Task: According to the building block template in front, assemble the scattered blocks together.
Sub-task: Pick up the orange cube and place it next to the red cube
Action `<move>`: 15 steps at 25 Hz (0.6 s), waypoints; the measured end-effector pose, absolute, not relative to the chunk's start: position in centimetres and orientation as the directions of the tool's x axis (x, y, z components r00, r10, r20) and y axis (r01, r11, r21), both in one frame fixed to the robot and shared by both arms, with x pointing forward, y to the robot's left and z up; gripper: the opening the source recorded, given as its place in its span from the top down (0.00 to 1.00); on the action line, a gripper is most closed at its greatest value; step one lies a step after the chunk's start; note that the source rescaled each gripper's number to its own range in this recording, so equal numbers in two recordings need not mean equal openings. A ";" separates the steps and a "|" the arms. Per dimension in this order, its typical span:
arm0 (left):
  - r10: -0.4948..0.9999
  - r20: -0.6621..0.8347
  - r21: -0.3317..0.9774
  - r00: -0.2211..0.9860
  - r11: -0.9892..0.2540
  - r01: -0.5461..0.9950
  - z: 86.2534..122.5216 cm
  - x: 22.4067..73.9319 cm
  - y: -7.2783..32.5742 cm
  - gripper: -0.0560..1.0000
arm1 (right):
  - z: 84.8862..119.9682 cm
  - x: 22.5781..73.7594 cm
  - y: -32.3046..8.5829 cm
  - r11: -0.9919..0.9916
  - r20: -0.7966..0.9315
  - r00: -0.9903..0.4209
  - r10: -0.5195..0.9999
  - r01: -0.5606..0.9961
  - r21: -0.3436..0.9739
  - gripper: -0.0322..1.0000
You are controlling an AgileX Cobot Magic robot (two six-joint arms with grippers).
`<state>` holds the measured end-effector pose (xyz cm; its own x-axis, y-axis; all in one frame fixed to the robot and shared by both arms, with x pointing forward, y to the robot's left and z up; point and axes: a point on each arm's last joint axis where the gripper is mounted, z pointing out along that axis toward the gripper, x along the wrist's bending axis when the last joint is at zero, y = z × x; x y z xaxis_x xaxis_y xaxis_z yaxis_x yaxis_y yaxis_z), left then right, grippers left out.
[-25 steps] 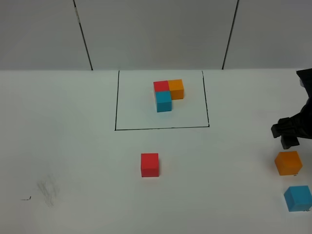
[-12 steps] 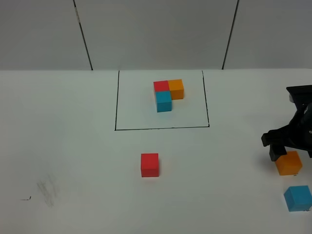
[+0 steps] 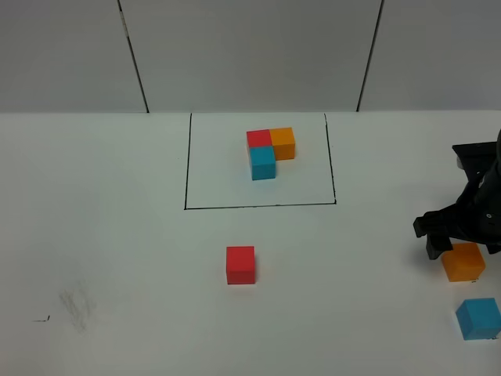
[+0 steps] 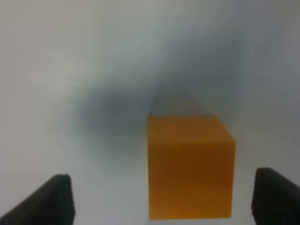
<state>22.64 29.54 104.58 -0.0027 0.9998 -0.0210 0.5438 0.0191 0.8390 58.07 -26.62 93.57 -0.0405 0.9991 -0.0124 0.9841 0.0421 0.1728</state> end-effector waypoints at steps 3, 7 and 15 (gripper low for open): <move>1.000 -0.021 0.839 -0.003 0.019 0.544 104.6 22.6 29.5 0.20 | 92.8 58.2 -26.6 0.043 -0.013 -0.041 0.999 0.987 0.156 0.40; 1.000 -0.021 0.839 -0.003 0.019 0.544 104.6 22.6 29.5 0.20 | 91.9 58.4 -26.6 0.045 -0.014 -0.043 0.999 0.989 0.142 0.40; 1.000 -0.021 0.839 -0.003 0.019 0.544 104.6 22.6 29.5 0.20 | 91.7 58.6 -26.7 0.060 -0.033 -0.056 0.998 0.986 0.157 0.40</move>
<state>22.64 29.54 104.58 -0.0027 0.9998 -0.0210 0.5438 0.0191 0.8390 58.59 -26.74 91.70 -0.0559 0.9979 -0.0333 0.9858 0.0605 0.1569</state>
